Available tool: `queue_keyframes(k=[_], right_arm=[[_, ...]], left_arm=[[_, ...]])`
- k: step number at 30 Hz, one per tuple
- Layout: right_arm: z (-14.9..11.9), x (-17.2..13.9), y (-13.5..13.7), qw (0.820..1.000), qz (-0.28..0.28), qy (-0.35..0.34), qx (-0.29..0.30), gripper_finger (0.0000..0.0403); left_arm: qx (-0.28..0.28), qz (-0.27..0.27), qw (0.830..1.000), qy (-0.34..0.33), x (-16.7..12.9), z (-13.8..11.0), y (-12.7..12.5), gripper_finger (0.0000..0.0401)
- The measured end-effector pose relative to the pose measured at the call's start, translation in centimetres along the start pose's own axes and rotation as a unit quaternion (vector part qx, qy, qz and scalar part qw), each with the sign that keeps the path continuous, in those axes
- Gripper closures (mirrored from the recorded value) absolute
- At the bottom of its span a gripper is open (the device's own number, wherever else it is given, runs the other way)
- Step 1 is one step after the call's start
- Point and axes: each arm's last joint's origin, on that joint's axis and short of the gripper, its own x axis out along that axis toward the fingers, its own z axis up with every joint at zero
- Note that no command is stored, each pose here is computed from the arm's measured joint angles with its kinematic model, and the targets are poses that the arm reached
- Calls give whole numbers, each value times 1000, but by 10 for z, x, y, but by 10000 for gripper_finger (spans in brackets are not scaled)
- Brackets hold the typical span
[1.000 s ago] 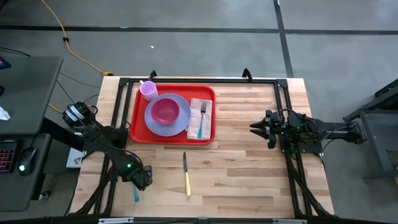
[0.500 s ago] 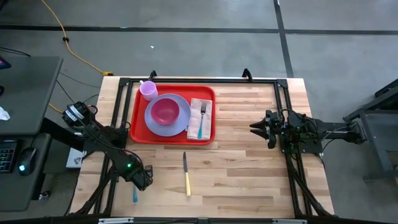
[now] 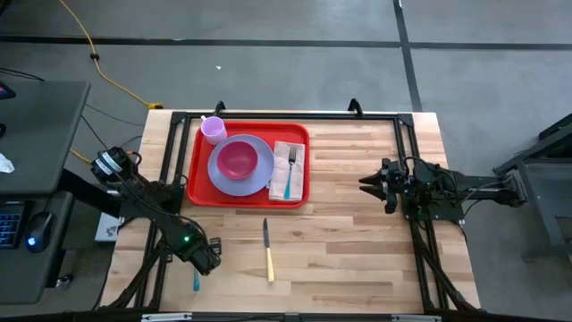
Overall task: Set up tray
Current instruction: Put the blue spoon on top of the brown napkin on the right side of the violet plate on the red tray
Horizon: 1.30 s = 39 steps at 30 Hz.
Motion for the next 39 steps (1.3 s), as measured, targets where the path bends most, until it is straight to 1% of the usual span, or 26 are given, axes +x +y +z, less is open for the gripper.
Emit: queue_keyframes(k=[5,9,11,16,23,31,34,39], right_arm=[[0,0,0,1000,0,0,0,285],[0,0,0,1000,0,0,0,285],[0,0,0,1000,0,0,0,284],[0,0,0,1000,0,0,-1,285],[0,0,0,1000,3,-1,0,285],[0,0,0,1000,3,-1,-1,285],[0,0,0,1000,3,-1,-1,285],[0,0,0,1000,3,-1,-1,285]], left_arm=[[1,-18,1000,-13,-9,-5,-4,387],[1,-64,997,-31,-14,-8,-9,391],[0,-75,997,-36,-15,-7,-12,391],[-18,-81,996,-35,-19,-2,-23,391],[-23,-128,991,-45,-28,-2,-34,391],[-28,-171,984,-46,-44,-9,-44,391],[-25,-177,983,-49,-53,-9,-49,391],[-12,-178,982,-59,-68,-4,-61,391]])
